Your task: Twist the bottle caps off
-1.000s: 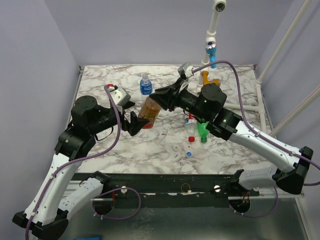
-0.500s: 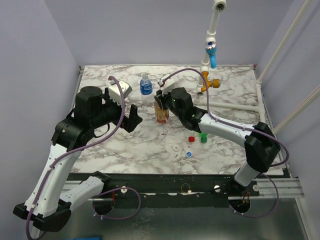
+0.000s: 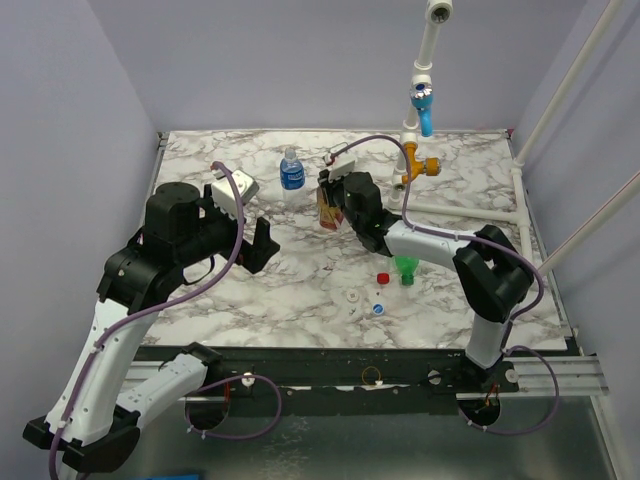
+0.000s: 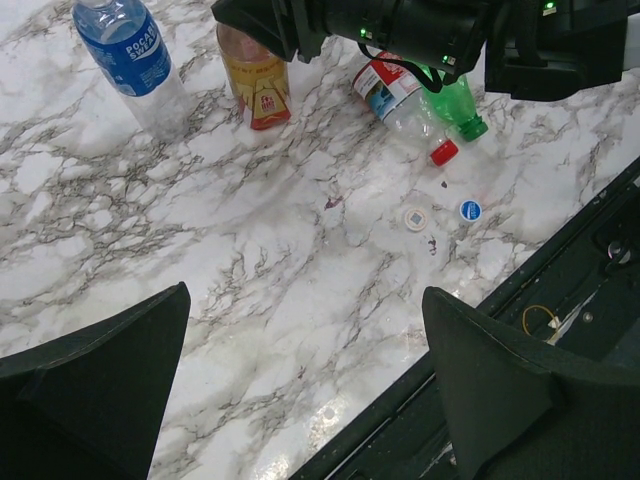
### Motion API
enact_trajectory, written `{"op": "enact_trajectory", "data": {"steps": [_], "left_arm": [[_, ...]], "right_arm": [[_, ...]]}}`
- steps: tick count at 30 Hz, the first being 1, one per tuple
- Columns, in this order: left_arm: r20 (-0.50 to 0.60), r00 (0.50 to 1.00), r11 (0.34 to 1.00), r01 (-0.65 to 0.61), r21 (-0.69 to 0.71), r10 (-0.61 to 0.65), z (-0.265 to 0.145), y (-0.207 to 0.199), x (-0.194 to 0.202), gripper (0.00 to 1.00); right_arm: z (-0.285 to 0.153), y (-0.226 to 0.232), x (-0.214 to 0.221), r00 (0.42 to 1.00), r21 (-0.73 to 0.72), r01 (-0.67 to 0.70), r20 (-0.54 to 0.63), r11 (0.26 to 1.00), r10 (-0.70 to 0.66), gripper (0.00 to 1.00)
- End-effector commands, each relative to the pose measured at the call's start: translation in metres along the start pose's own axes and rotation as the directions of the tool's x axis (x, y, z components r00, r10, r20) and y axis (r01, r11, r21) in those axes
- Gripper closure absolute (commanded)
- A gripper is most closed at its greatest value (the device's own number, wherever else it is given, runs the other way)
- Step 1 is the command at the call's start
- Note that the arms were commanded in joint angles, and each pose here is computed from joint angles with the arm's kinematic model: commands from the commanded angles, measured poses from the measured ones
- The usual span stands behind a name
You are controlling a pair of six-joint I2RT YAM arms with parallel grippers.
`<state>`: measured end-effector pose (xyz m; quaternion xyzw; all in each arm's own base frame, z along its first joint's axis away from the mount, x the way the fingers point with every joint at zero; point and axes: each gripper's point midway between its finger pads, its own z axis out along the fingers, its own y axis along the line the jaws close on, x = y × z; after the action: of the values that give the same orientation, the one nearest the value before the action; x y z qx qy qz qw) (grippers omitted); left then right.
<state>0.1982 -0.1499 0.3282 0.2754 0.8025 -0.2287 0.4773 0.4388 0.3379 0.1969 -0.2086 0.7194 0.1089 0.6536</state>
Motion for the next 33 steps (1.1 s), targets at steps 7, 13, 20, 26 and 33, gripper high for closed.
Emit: {"op": "enact_trajectory", "data": {"steps": [7, 13, 20, 26, 33], "left_arm": [[-0.007, 1.000, 1.000, -0.017, 0.018, 0.018, 0.001, -0.002, 0.007, 0.01], [-0.010, 1.000, 0.999, -0.017, 0.037, 0.018, 0.004, -0.004, 0.008, 0.01], [-0.002, 1.000, 0.998, -0.025, 0.061, 0.025, 0.006, -0.008, 0.004, 0.01], [0.004, 0.999, 0.996, -0.036, 0.079, 0.036, 0.008, -0.010, -0.003, 0.01], [0.009, 0.999, 0.993, -0.051, 0.106, 0.050, 0.013, -0.012, -0.015, 0.01]], "right_arm": [[0.011, -0.007, -0.002, 0.999, 0.014, -0.038, 0.036, 0.999, 0.037, 0.63], [0.003, -0.011, -0.020, 0.997, 0.020, -0.050, 0.055, 0.999, 0.049, 0.34], [-0.013, -0.017, -0.057, 0.991, 0.011, -0.079, 0.105, 0.997, 0.077, 0.23], [-0.050, -0.023, -0.076, 0.982, 0.002, -0.179, 0.066, 0.984, 0.179, 0.12], [-0.125, -0.007, -0.008, 0.949, 0.014, -0.270, -0.164, 0.963, 0.269, 0.01]]}}
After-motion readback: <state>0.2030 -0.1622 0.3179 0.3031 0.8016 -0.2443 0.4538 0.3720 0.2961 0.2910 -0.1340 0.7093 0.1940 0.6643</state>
